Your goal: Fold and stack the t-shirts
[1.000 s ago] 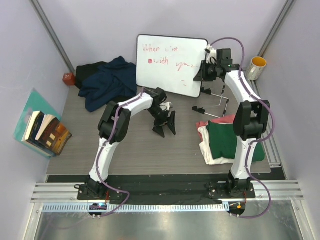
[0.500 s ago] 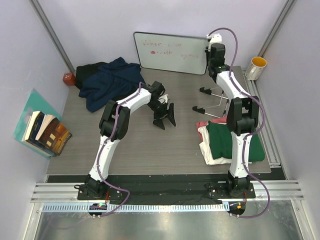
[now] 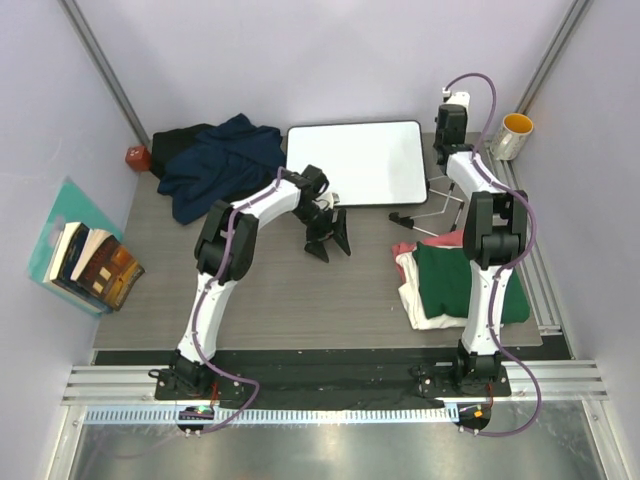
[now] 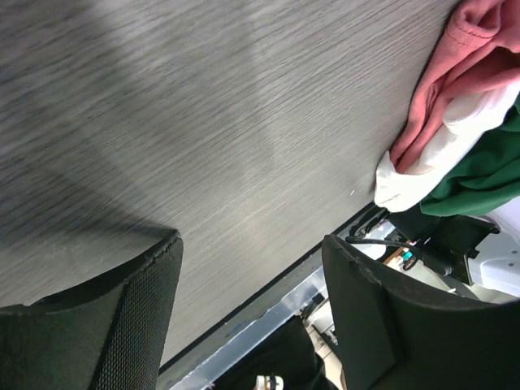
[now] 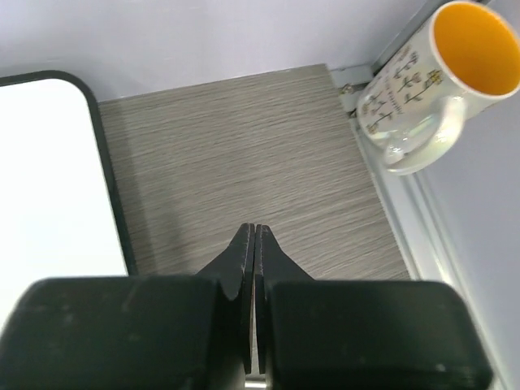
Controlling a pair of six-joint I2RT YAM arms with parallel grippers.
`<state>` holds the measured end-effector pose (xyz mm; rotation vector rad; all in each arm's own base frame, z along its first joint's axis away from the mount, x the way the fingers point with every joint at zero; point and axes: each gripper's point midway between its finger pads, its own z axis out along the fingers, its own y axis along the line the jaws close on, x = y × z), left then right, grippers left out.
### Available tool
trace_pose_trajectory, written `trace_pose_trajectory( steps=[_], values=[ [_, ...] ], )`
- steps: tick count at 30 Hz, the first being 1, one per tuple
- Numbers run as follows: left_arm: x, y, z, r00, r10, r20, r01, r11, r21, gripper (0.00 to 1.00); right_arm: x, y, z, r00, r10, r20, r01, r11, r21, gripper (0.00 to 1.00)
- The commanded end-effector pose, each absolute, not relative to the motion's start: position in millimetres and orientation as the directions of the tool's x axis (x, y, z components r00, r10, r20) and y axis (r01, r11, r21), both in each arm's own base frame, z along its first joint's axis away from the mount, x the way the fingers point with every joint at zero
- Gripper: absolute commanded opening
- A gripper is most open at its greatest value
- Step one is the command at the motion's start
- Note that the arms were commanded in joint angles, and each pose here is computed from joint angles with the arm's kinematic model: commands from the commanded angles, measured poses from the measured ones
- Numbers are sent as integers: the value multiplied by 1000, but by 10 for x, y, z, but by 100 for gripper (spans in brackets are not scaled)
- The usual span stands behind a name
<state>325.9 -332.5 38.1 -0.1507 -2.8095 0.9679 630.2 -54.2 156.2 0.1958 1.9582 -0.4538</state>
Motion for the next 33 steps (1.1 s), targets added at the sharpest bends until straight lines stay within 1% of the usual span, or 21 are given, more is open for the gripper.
trace_pose_trajectory(
  steps=[1,5,9,10,11,12,13,16,17,18,21,22,23,25,27,28,33],
  values=[
    [3326,-3206,283,-987,147,66,84,816,-572,71,6332,-407,1768,-360,-1,-933,312,942,-121,1],
    [3334,-3168,268,-989,137,62,79,823,-563,71,6277,-365,1685,-391,7,-920,290,950,-116,1],
    [3372,-3102,264,-992,116,52,69,831,-553,71,6182,-305,1776,-383,48,-922,282,957,-68,3],
    [3377,-3090,259,-992,112,51,66,833,-549,72,6131,-285,1899,-371,57,-927,277,960,-52,7],
    [3385,-3087,253,-993,107,50,63,836,-545,72,6071,-259,1905,-378,68,-923,275,961,-42,13],
    [3403,-3068,254,-994,102,49,59,838,-543,72,6029,-236,1960,-376,76,-923,263,964,-28,20],
    [3410,-3067,259,-994,99,49,57,837,-544,72,5931,-215,2136,-367,83,-927,258,966,-15,31],
    [3421,-3090,315,-994,102,40,63,828,-557,72,5704,-140,2205,-394,105,-913,231,973,12,52],
    [3422,-3085,318,-994,103,38,65,830,-555,72,5594,-109,2312,-387,120,-914,225,974,32,52],
    [3415,-3078,318,-994,105,38,66,831,-553,72,5532,0,2343,-398,120,-909,173,983,54,53],
    [3393,-3065,281,-993,107,47,64,833,-549,72,5298,207,2337,-447,112,-888,110,991,70,52],
    [3396,-3062,273,-993,104,47,61,833,-551,72,5195,287,2228,-491,109,-865,85,993,77,52],
    [3381,-3054,249,-993,104,50,59,833,-550,72,5117,339,2279,-489,123,-863,83,992,94,52],
    [3370,-3055,252,-994,99,51,55,831,-553,73,4951,510,2115,-539,122,-834,56,992,109,52],
    [3351,-3049,240,-994,97,54,51,831,-554,72,4837,634,2126,-546,146,-825,43,988,147,53],
    [3347,-3044,244,-994,98,53,53,832,-552,72,4743,788,2025,-573,134,-808,13,988,154,53],
    [3422,-2959,273,-997,74,34,45,845,-533,72,4553,1179,1766,-637,122,-761,-37,981,189,53]
  ],
)
